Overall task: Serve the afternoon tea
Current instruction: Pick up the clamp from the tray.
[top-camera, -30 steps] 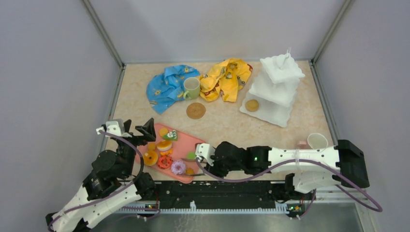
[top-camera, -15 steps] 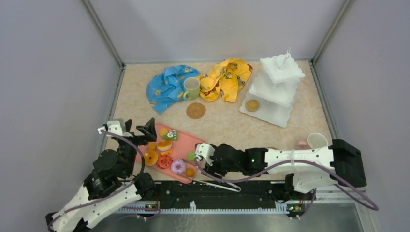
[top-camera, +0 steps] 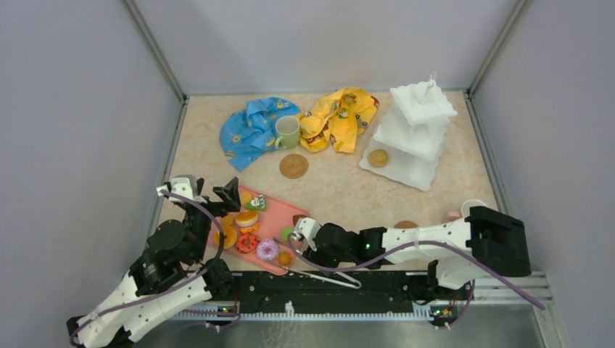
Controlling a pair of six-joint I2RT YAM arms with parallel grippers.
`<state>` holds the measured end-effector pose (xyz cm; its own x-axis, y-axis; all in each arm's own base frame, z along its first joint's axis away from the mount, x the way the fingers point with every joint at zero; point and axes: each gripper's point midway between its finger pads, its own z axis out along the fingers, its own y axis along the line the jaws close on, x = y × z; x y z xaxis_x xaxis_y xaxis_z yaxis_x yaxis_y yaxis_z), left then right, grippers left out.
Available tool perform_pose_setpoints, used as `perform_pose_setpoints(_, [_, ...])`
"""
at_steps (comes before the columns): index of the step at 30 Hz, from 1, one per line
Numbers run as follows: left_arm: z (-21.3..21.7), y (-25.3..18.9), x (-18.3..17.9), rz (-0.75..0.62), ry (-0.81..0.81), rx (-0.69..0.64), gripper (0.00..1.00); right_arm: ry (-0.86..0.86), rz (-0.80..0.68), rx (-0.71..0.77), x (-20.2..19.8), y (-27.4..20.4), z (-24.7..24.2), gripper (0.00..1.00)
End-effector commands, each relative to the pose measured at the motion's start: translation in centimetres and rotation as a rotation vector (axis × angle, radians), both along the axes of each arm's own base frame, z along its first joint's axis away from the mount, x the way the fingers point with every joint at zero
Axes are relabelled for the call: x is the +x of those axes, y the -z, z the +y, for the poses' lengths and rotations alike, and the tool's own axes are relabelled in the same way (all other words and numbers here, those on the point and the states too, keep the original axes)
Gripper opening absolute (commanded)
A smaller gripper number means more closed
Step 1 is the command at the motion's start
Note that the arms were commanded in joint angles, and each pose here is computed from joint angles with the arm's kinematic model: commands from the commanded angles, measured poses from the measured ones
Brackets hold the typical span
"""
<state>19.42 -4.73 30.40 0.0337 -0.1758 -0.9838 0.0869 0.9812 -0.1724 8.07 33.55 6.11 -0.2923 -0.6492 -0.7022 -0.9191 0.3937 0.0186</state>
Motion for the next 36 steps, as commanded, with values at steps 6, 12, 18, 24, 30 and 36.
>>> perform_pose_setpoints(6, [-0.6,-0.3,0.0,0.001,0.028,-0.031,0.99,0.046,0.004,-0.021,0.6,2.3,2.1,0.46])
perform_pose_setpoints(12, [-1.8,-0.9,-0.5,0.013,0.101,-0.07,0.98,0.047,-0.004,0.053,0.5,-0.5,2.3,0.15])
perform_pose_setpoints(18, [-5.0,-1.2,-1.8,0.104,0.279,-0.102,0.97,0.07,-0.009,0.149,0.4,-4.4,1.3,0.0])
perform_pose_setpoints(24, [-8.8,-0.3,-2.9,0.206,0.456,-0.055,0.93,0.169,-0.036,0.259,1.6,-8.2,0.1,0.0])
perform_pose_setpoints(30, [-12.3,-0.1,-4.3,0.266,0.62,-0.082,0.91,0.272,-0.004,0.398,2.8,-12.2,-0.1,0.0])
perform_pose_setpoints(36, [-14.9,1.6,-5.2,0.354,0.733,-0.045,0.9,0.31,-0.036,0.451,3.6,-14.2,-0.2,0.0])
